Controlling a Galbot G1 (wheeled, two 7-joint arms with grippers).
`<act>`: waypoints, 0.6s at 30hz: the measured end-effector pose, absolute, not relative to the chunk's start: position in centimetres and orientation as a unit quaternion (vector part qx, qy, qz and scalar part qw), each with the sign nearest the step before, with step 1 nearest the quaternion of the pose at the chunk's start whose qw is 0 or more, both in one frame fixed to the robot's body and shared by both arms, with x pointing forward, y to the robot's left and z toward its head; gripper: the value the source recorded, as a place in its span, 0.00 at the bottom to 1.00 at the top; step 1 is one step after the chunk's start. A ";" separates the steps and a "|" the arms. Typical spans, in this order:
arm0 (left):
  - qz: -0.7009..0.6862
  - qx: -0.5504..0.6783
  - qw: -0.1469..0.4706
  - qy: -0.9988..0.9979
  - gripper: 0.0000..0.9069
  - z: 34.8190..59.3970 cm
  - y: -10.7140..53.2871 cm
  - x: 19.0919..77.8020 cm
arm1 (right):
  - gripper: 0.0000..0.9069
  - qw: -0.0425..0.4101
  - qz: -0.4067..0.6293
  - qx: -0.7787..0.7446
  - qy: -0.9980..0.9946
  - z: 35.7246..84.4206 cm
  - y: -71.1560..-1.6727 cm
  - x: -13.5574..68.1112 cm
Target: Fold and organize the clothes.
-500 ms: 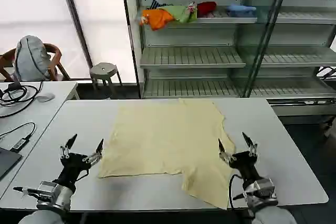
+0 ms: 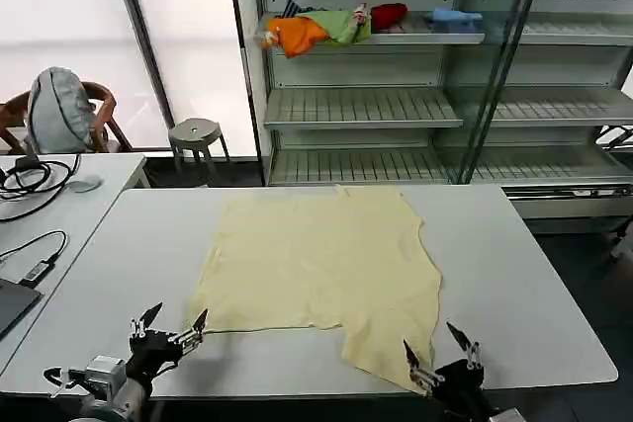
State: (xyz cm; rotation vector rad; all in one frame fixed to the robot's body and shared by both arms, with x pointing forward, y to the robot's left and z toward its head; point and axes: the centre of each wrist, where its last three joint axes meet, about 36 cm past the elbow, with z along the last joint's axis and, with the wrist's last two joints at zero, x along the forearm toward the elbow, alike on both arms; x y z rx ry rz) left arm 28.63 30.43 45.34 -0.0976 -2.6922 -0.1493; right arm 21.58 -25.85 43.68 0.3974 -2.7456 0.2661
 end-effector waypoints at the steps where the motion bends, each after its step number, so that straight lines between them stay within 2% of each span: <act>1: -0.055 -0.033 0.224 -0.973 1.00 45.3 30.5 28.6 | 1.00 0.180 0.092 0.140 -0.969 43.8 -25.8 21.4; 18: -0.043 -0.025 0.261 -0.964 1.00 44.7 31.1 29.2 | 1.00 0.219 0.078 0.125 -0.964 43.6 -24.8 20.1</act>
